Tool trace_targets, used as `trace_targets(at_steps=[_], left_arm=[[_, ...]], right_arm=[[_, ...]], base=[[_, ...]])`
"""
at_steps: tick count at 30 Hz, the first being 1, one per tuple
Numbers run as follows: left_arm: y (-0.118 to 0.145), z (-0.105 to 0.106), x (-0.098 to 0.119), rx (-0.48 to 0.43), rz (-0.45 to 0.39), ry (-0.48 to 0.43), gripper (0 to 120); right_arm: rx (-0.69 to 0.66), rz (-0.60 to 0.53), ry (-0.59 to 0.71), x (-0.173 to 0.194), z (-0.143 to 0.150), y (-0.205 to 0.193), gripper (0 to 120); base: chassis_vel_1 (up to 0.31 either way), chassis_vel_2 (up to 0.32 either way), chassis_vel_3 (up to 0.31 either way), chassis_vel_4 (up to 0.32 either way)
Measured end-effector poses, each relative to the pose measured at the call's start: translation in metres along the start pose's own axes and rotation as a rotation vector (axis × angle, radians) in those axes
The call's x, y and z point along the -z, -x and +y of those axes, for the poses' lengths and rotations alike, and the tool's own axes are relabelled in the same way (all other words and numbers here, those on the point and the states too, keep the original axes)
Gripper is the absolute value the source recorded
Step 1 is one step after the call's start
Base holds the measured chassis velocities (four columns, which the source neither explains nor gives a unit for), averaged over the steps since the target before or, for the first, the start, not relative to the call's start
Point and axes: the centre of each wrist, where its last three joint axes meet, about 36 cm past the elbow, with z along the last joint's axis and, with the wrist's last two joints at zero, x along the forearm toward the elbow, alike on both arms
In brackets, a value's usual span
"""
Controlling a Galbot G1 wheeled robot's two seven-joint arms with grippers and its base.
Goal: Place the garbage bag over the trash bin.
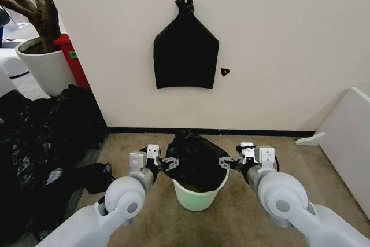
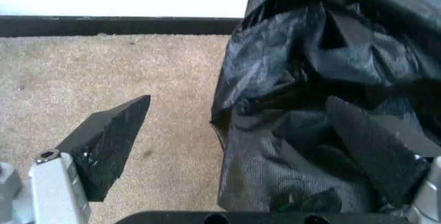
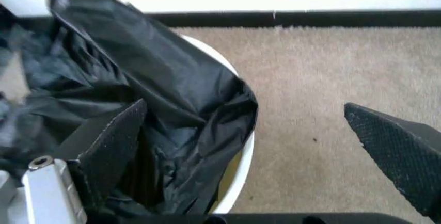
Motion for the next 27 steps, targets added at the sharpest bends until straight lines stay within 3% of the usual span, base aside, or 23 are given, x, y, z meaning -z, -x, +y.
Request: trace_targets(at_steps=[3,9,14,21,27], left_arm=[[0.000,0.001,0.005,-0.004,0.001,-0.011,100],[0.007,-0.021,0.026,-0.022,0.083,-0.014,100],[0.029,-0.039,0.040,0.000,0.139,0.006,100],[0.047,-0.038,0.046,0.018,0.176,0.010,100],[0.068,-0.031,0.039,0.020,0.225,-0.006,100]], right_arm=[[0.009,-0.004,-0.003,0.001,-0.003,-0.007,100],[-0.011,0.010,0.000,-0.007,-0.009,-0.010,100],[-0.037,0.017,0.011,-0.011,-0.011,-0.001,100],[-0.055,0.016,0.016,-0.017,-0.011,0.007,100],[-0.063,0.008,0.015,-0.020,-0.009,0.008,100]], base=[[0.000,0.000,0.000,0.000],[0.000,0.000,0.000,0.000],[0.000,0.000,0.000,0.000],[0.000,0.000,0.000,0.000],[0.000,0.000,0.000,0.000]])
